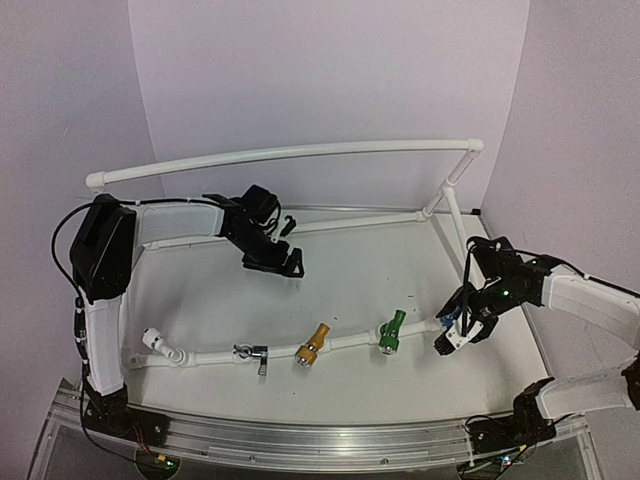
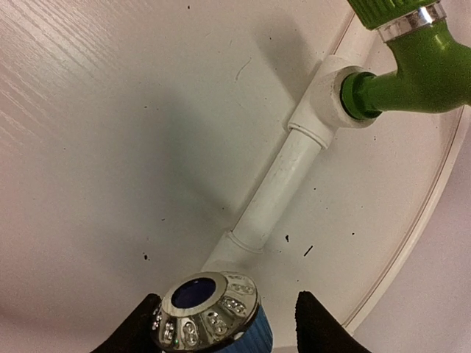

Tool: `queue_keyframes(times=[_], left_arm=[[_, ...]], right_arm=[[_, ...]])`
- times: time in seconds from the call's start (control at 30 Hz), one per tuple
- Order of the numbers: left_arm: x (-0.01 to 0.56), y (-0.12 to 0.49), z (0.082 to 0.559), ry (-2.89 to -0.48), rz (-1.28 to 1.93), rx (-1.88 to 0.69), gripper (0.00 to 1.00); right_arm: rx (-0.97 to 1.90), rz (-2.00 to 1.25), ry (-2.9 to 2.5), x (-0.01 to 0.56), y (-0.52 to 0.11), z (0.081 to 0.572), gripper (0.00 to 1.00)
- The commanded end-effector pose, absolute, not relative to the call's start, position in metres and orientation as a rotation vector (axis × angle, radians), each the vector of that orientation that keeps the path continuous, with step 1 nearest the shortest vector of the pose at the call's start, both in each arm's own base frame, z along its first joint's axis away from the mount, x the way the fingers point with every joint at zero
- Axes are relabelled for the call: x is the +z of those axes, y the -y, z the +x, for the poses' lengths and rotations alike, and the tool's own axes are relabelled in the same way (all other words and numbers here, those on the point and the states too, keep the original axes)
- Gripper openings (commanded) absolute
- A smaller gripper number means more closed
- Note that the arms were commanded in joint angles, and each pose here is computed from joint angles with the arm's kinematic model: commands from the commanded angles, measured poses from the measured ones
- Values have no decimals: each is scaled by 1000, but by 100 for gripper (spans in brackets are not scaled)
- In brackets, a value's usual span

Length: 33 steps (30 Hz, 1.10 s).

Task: Install the water faucets
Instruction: Screw the water faucet onto the adaptor.

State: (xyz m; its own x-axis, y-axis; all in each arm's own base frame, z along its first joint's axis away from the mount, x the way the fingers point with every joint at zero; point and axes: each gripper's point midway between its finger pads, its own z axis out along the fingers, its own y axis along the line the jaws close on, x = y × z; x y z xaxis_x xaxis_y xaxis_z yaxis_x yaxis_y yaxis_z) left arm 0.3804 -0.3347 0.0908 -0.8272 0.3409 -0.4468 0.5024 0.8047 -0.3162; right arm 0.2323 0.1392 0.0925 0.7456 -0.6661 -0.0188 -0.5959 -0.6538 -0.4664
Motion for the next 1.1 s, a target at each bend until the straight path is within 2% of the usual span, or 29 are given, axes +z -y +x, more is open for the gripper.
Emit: queue_keyframes(times=[0.0,0.87,1.07], left_arm=[[119,337,386,-2544,620,-642,98],[118,339,389,-2546,627,-643,98],[118,340,390,-2544,630,-644,98]], right_arm=[[-293,-2545,-694,113,-153,244,57],[-179,-2183,-1330,147,-205,281,60],[-157,-2084,-1500,151,-208,290,55]])
